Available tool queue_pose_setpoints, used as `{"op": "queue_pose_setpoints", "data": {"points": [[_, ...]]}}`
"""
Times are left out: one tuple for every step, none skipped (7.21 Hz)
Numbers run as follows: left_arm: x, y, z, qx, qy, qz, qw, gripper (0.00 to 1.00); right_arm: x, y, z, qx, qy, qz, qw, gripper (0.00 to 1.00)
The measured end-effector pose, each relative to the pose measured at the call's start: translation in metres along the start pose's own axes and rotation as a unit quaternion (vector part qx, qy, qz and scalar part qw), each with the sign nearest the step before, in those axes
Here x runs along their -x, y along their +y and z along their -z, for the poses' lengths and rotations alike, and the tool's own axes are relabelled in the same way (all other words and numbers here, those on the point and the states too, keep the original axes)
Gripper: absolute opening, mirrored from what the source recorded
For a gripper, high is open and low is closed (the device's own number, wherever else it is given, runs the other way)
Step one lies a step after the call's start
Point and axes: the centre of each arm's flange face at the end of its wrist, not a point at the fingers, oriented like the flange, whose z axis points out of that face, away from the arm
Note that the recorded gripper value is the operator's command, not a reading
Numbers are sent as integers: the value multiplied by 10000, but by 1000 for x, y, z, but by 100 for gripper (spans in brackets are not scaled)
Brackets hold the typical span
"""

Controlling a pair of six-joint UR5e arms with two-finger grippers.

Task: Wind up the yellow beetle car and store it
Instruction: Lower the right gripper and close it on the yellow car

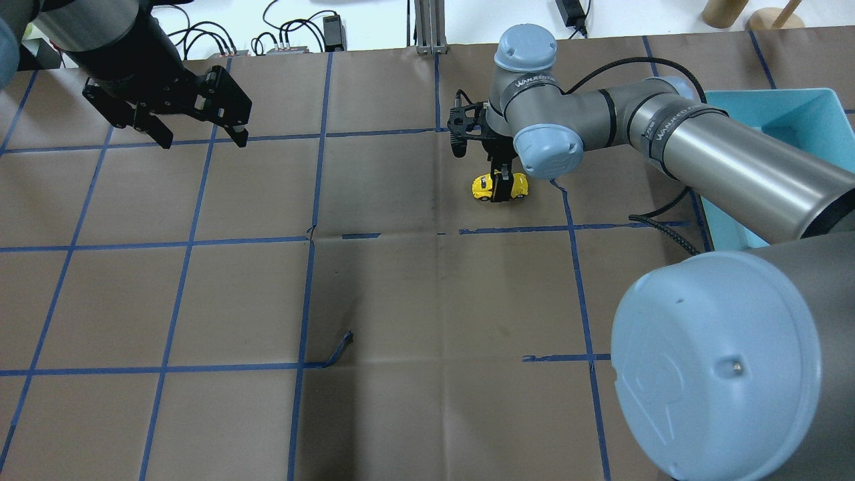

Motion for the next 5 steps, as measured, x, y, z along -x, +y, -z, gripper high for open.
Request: {"op": "queue_pose_setpoints", "data": {"points": [[0,0,0,0,-1,0,10000,99,0,0,-2,13,-7,-3,10000,61],[0,0,0,1,-5,0,10000,99,0,1,-5,53,-16,-14,10000,46],[0,0,0,3,-5,0,10000,99,0,2,-7,127,-26,-33,9999,39],[0,0,0,3,-4,0,10000,99,1,3,-9,183,-39,-53,9998,34],[0,0,0,3,-5,0,10000,99,1,3,-6,207,-14,-63,9998,29]]}}
